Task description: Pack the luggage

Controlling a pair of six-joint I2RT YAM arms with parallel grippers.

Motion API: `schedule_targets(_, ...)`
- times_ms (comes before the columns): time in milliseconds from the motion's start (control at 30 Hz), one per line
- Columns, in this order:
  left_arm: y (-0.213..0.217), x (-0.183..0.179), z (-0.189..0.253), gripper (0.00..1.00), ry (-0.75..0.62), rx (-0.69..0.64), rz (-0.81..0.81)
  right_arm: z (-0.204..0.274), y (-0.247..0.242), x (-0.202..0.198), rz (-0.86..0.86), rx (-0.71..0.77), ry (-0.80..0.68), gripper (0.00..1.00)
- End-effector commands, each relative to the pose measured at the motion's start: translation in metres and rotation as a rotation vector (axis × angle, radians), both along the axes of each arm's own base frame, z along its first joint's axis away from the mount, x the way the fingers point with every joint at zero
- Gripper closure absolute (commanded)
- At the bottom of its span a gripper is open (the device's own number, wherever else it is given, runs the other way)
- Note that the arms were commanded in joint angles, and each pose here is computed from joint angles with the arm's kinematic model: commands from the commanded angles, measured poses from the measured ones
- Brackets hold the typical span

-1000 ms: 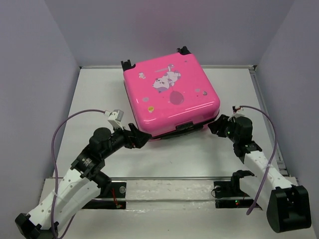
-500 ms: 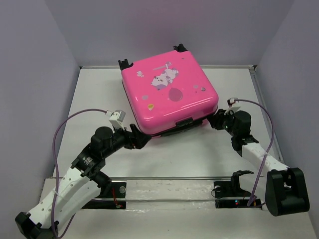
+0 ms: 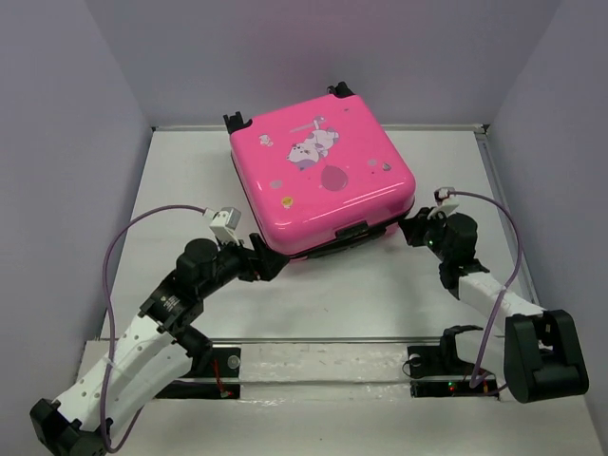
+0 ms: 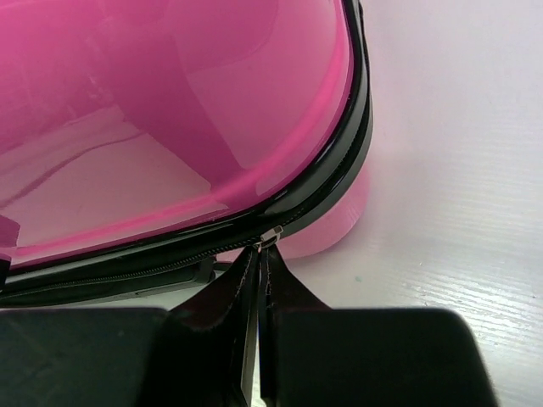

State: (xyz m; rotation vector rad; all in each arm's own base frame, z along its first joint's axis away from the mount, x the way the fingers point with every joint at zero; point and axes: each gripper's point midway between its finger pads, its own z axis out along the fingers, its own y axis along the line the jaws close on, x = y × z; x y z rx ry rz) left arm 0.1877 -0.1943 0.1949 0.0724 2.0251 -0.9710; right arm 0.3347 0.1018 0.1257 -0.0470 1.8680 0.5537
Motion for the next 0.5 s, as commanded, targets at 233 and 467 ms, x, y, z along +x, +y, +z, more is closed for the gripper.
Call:
schedule_targets(233,-0.015,0.031,0.058,0.02,-0.189,-0.127,0.038,0.007,0.044,-0.022,0.086,0.071,-0.039,0.93)
schedule_targets(467,-0.030,0.055,0.056,0.02,-0.194,-0.121,0.046,-0.018,0.091,-0.077,0.189,0.011,0.138,0.93)
